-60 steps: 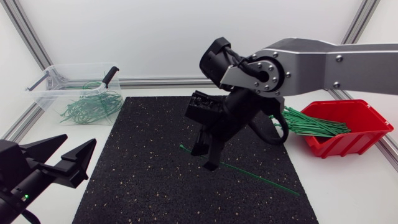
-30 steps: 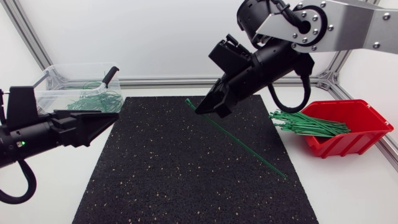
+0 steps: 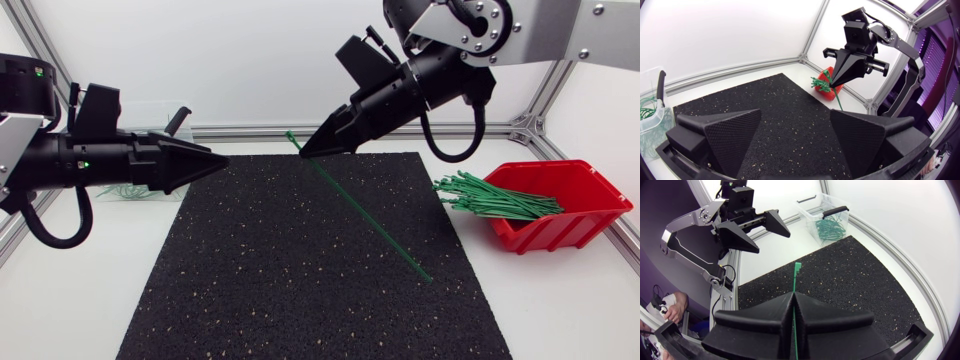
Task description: Take a green cable tie from the red box, thread the tail through the head to close it, then place it in the transparent bin on the left.
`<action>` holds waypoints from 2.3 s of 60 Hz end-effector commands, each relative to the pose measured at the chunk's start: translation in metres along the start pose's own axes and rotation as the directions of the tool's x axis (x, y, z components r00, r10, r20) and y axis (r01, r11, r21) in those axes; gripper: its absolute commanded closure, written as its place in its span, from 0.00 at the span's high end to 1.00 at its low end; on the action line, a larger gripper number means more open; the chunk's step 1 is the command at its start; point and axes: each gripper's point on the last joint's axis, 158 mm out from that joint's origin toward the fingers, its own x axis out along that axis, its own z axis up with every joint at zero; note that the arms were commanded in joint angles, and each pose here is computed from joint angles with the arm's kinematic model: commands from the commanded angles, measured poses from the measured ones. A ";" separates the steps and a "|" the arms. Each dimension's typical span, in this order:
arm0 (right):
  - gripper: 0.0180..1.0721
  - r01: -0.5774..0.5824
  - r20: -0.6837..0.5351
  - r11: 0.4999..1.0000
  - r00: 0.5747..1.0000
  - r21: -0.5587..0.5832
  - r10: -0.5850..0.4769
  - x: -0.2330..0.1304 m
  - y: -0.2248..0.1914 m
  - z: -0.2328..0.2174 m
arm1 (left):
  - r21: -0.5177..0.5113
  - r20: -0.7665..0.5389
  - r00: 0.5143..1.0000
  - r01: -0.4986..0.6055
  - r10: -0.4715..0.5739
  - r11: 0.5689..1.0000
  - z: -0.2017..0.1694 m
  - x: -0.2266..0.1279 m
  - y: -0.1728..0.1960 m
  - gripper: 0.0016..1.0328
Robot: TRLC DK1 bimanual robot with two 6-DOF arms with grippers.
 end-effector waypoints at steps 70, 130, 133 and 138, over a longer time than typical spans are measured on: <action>0.06 -0.254 0.230 0.954 0.949 0.160 0.215 0.009 0.029 0.023 | -0.036 0.087 0.928 0.366 -0.362 0.930 0.024 0.027 -0.039 0.92; 0.06 -0.327 0.408 0.925 0.884 0.191 0.229 0.010 0.034 0.033 | -0.128 0.097 0.892 0.451 -0.441 0.884 0.020 0.044 -0.058 0.61; 0.05 -0.331 0.413 0.924 0.882 0.194 0.229 0.011 0.033 0.033 | -0.129 0.096 0.890 0.456 -0.446 0.881 0.020 0.044 -0.059 0.57; 0.06 -0.334 0.407 0.922 0.883 0.197 0.233 0.014 0.034 0.031 | -0.137 0.094 0.887 0.462 -0.453 0.876 0.019 0.044 -0.060 0.54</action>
